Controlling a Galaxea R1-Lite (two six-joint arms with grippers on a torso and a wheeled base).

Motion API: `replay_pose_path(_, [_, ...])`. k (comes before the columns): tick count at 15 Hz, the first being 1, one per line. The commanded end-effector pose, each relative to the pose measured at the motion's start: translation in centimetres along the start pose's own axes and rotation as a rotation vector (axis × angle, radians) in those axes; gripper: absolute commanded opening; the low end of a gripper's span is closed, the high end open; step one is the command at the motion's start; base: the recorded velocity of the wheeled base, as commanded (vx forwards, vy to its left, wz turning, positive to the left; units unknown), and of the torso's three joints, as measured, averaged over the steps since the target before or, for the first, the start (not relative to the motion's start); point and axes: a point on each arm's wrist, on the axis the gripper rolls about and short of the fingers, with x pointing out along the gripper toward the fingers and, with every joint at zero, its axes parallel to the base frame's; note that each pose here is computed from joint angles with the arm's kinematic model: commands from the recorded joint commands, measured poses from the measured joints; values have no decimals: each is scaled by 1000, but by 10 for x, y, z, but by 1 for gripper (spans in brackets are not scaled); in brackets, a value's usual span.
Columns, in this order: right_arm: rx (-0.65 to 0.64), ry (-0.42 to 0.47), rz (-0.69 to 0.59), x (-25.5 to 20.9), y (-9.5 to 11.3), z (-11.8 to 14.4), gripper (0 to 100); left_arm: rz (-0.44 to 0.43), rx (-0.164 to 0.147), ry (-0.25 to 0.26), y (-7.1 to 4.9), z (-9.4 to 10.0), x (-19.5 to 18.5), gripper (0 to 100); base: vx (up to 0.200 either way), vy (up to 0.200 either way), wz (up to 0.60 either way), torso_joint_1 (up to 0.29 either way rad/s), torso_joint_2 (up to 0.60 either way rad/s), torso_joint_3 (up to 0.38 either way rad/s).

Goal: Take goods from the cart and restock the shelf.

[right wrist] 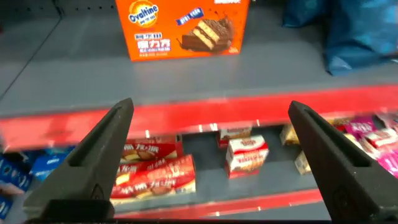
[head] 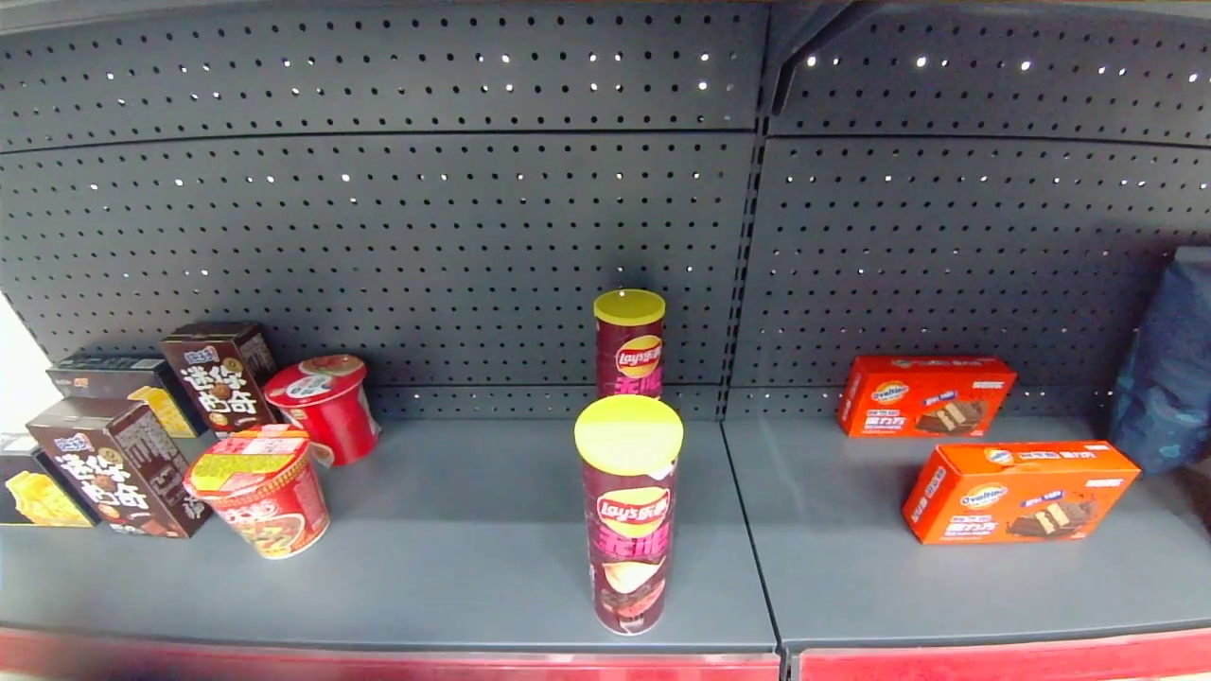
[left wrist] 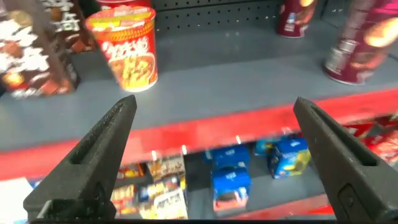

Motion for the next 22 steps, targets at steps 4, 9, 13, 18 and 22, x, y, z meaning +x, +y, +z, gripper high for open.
replay_pose_path(4, [0, 4, 0, 0, 0, 0, 100, -8, -42, 6, 0, 0, 0, 100, 0, 0, 0, 0, 0, 0])
replay_pose_path(9, [0, 4, 0, 0, 0, 0, 100, 1, -44, 5, 0, 0, 0, 100, 0, 80, 0, 1, 1, 1])
replay_pose_path(13, [0, 4, 0, 0, 0, 0, 100, -3, -45, 6, 0, 0, 0, 100, 0, 0, 0, 0, 0, 0])
replay_pose_path(18, [0, 4, 0, 0, 0, 0, 100, -3, -45, 7, 0, 0, 0, 100, 0, 0, 0, 0, 0, 0])
replay_pose_path(22, [0, 4, 0, 0, 0, 0, 100, -3, -44, 7, 0, 0, 0, 100, 0, 0, 0, 0, 0, 0])
